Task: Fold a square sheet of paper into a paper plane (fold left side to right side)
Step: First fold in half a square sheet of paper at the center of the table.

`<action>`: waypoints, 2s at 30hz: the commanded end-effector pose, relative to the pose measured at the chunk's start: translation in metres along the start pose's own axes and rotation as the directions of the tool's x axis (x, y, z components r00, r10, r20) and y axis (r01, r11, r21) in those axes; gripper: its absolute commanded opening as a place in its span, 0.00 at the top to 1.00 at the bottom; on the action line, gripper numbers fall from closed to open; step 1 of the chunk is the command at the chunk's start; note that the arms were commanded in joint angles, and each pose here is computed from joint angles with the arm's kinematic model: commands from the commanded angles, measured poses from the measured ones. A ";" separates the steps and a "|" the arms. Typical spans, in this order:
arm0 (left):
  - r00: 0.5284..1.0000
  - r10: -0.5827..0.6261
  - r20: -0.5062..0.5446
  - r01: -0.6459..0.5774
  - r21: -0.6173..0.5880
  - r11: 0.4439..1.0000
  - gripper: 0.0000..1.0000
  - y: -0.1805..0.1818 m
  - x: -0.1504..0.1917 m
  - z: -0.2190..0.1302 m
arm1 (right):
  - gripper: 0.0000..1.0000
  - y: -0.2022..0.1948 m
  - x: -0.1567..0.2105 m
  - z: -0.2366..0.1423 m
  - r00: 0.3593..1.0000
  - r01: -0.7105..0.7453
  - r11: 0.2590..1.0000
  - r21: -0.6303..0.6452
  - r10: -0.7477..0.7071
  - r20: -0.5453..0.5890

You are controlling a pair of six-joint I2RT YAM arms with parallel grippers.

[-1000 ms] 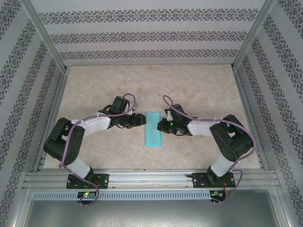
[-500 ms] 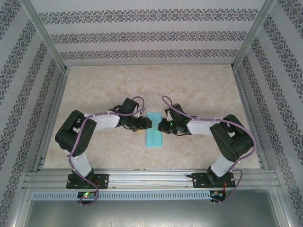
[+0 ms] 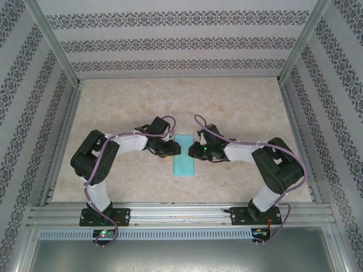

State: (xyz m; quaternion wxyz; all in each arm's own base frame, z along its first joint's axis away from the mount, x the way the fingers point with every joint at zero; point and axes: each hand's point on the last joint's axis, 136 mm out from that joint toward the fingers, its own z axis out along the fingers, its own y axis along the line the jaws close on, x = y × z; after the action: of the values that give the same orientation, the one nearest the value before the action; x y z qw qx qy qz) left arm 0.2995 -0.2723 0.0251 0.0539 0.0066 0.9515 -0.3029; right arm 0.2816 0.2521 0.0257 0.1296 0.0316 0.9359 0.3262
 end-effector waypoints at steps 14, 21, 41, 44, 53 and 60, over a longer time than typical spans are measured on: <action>0.993 -0.004 -0.117 -0.021 -0.217 0.976 0.62 0.030 0.027 0.034 | 0.57 -0.039 -0.016 -0.066 0.981 -0.054 0.994 0.100 0.034 0.193; 0.990 0.000 -0.140 -0.031 -0.223 0.974 0.61 0.030 0.030 0.038 | 0.56 -0.047 -0.013 -0.076 0.977 -0.065 0.992 0.106 0.041 0.211; 0.980 -0.011 -0.197 -0.033 -0.223 0.974 0.57 0.032 0.038 0.051 | 0.55 -0.042 -0.012 -0.076 0.980 -0.050 0.995 0.087 0.032 0.196; 0.979 -0.010 -0.202 -0.035 -0.219 0.975 0.57 0.031 0.038 0.052 | 0.55 -0.040 -0.012 -0.075 0.981 -0.045 0.996 0.083 0.029 0.191; 0.976 -0.009 -0.218 -0.040 -0.223 0.974 0.57 0.033 0.039 0.055 | 0.55 -0.035 -0.011 -0.070 0.986 -0.034 0.996 0.077 0.020 0.167; 0.974 -0.014 -0.225 -0.038 -0.223 0.974 0.56 0.033 0.041 0.056 | 0.55 -0.026 -0.010 -0.064 0.990 -0.013 0.998 0.062 0.004 0.140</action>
State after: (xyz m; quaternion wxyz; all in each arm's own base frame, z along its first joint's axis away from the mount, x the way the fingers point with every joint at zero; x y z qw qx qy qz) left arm 0.2986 -0.2756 0.0140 0.0019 0.0133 0.9744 -0.2245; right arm 0.2727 0.1815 0.0521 0.1931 0.0800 0.9360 0.2832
